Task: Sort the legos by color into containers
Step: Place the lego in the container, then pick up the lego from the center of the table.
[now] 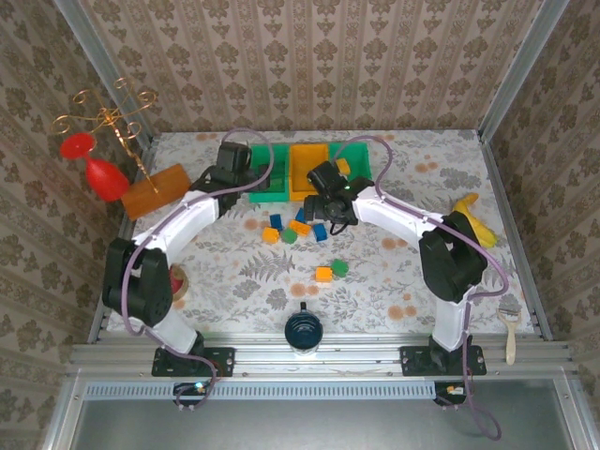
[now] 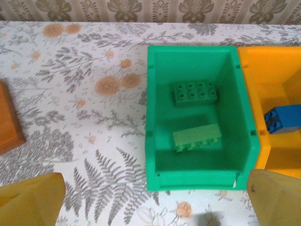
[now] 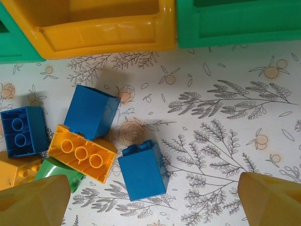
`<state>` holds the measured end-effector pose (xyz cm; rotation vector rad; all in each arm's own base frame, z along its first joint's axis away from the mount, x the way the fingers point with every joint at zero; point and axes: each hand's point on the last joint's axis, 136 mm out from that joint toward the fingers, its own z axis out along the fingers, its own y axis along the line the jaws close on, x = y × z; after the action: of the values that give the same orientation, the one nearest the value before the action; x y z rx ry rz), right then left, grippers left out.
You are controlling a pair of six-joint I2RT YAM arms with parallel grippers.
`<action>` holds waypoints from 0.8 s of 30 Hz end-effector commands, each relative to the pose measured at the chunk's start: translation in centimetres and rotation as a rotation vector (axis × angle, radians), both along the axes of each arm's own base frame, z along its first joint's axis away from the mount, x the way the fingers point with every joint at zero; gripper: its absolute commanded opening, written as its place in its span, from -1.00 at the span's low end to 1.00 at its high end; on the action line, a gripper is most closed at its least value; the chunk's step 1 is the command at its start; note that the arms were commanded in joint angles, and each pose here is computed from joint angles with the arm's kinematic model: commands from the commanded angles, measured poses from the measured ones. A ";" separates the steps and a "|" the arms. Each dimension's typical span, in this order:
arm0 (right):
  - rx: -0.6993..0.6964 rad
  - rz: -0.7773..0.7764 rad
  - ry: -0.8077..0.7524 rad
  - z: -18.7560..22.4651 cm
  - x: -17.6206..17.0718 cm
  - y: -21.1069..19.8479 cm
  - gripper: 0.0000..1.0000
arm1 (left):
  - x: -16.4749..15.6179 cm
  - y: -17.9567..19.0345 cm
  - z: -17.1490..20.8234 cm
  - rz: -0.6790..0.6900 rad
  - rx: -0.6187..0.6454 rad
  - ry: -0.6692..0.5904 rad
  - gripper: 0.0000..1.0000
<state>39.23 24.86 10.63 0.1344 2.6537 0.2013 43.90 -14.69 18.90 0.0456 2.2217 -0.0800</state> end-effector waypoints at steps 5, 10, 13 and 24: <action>-0.033 0.015 0.025 -0.8 0.1 1.7 0.84 | -4.0 2.8 -0.6 0.092 -0.052 -0.062 1.00; -0.041 0.027 0.032 -1.3 0.5 2.8 0.79 | -7.0 4.1 -2.3 0.133 -0.103 -0.063 1.00; -0.043 0.031 0.033 -1.5 1.0 3.4 0.77 | -8.6 4.8 -3.3 0.155 -0.132 -0.054 1.00; -0.102 0.015 0.055 -3.8 2.9 4.4 0.62 | -10.6 5.4 -5.4 0.157 -0.134 -0.007 1.00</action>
<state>42.24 29.76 7.82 0.0698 2.6934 0.1526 33.49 -9.28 13.56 -0.1745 2.2042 -0.1291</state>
